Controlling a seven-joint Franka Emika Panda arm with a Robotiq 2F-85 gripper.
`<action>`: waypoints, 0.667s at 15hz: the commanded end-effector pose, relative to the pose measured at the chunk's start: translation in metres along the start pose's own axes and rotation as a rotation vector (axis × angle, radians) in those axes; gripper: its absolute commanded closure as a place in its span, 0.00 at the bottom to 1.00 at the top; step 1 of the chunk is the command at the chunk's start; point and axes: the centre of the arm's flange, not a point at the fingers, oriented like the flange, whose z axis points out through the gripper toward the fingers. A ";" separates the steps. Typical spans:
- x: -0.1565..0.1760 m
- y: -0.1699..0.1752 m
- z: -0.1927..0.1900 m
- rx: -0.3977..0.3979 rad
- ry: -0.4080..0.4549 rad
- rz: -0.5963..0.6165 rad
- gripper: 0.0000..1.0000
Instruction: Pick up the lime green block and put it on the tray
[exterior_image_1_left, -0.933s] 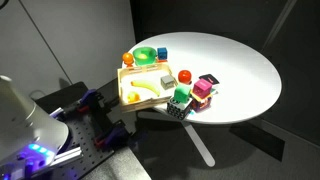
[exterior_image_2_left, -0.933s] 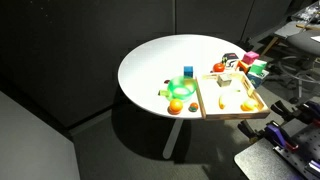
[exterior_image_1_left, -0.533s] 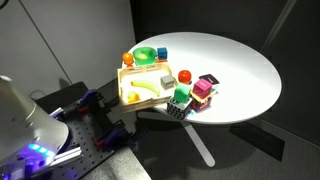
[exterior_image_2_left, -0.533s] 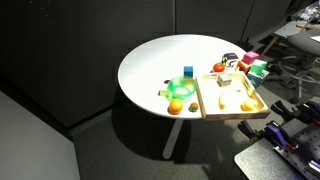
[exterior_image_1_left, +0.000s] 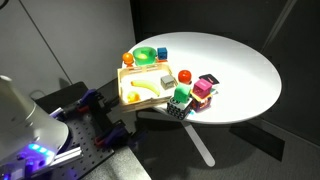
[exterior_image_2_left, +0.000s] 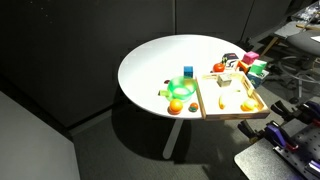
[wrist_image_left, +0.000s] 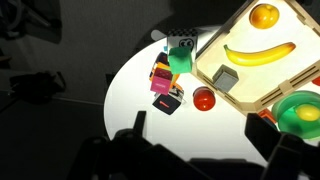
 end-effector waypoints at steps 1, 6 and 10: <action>0.023 -0.004 0.002 0.006 -0.017 0.040 0.00; 0.054 -0.014 0.007 0.045 -0.044 0.066 0.00; 0.083 -0.019 0.014 0.068 -0.074 0.082 0.00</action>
